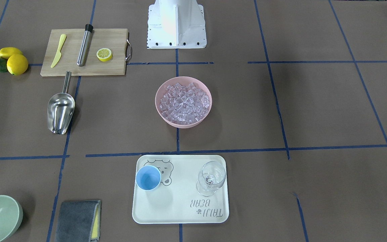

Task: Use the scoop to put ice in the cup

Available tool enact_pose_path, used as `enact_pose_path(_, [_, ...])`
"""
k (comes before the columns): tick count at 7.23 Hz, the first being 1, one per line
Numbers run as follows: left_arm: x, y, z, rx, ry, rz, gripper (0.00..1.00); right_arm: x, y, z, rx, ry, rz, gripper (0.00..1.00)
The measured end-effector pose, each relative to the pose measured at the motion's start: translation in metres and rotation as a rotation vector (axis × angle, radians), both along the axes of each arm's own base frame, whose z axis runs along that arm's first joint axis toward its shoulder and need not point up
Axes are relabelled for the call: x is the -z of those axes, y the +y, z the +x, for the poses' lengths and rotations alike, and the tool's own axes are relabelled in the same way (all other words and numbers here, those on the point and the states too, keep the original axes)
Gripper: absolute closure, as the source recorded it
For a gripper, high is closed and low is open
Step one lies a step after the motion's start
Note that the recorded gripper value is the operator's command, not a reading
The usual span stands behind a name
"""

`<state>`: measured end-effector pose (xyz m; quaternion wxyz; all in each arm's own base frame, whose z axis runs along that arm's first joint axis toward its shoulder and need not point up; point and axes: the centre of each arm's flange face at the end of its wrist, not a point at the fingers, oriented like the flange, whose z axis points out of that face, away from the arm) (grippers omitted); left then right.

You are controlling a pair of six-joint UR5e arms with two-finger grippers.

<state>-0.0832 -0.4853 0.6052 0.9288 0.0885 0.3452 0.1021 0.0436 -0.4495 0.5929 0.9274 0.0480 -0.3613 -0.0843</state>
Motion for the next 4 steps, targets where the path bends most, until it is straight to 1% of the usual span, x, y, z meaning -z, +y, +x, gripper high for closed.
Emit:
enact_pose_path(2, [0.009, -0.006, 0.005, -0.01, -0.001, 0.086, 0.0, 0.012, -0.003, -0.001, 0.0, -0.001, 0.024, 0.0])
enact_pose_path(4, [0.022, -0.015, 0.026, -0.051, 0.002, 0.199, 0.0, 0.017, -0.004, -0.001, -0.001, -0.001, 0.034, 0.0])
